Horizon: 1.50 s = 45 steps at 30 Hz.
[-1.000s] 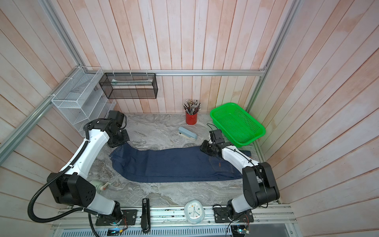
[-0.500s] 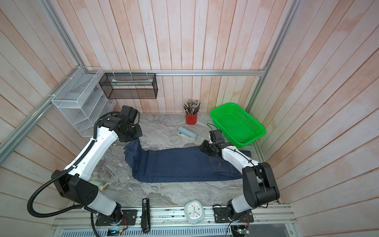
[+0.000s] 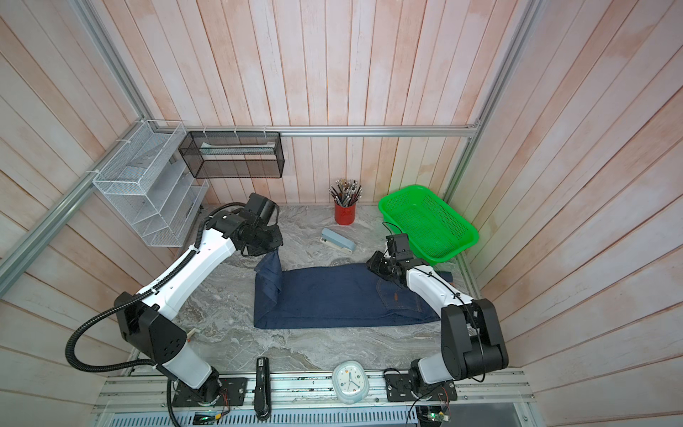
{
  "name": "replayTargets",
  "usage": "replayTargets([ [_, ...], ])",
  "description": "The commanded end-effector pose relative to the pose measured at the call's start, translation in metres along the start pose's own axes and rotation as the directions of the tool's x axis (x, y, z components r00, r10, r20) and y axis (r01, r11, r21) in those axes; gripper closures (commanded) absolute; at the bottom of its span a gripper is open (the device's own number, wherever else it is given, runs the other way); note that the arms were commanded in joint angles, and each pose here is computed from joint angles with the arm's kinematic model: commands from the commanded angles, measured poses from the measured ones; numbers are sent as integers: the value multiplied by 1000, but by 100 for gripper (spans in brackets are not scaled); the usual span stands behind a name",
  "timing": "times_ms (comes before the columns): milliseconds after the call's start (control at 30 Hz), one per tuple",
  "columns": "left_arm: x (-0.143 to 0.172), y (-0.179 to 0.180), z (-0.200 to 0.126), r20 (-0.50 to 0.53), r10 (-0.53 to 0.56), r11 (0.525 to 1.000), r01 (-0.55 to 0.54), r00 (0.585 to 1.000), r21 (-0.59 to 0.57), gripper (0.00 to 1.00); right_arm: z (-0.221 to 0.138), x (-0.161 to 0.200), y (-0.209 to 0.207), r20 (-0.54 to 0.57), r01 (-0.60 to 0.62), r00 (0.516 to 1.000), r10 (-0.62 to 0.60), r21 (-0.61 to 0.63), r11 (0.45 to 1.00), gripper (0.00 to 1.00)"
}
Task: Fold and stack the trousers
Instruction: Fold the trousers at the center of the table.
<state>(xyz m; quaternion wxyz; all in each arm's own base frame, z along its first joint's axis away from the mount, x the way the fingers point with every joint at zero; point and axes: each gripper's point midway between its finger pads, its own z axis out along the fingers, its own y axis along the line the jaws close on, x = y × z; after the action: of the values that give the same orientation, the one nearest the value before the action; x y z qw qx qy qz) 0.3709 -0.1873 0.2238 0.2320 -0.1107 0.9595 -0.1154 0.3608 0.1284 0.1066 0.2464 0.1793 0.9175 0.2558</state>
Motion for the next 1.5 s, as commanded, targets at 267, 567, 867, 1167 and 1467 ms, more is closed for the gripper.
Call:
replayTargets([
  [267,31,-68,47,-78,46,994,-37,996,104,100,-19,-8,-12,59,-10,998,9,24,1000,58],
  [567,69,-114,71,-166,85,986,-59,982,158,100,-23,-9,-16,67,-17,998,15,29,999,58],
  [867,94,-113,88,-239,96,988,-63,966,140,100,-25,-6,-19,68,-23,997,21,32,999,58],
  [1167,106,-121,114,-277,105,988,-69,955,138,100,-25,-4,-21,69,-26,997,24,38,999,58],
  [1467,129,-160,120,-322,152,965,-70,935,252,62,-30,-8,-21,85,-29,996,25,42,999,58],
])
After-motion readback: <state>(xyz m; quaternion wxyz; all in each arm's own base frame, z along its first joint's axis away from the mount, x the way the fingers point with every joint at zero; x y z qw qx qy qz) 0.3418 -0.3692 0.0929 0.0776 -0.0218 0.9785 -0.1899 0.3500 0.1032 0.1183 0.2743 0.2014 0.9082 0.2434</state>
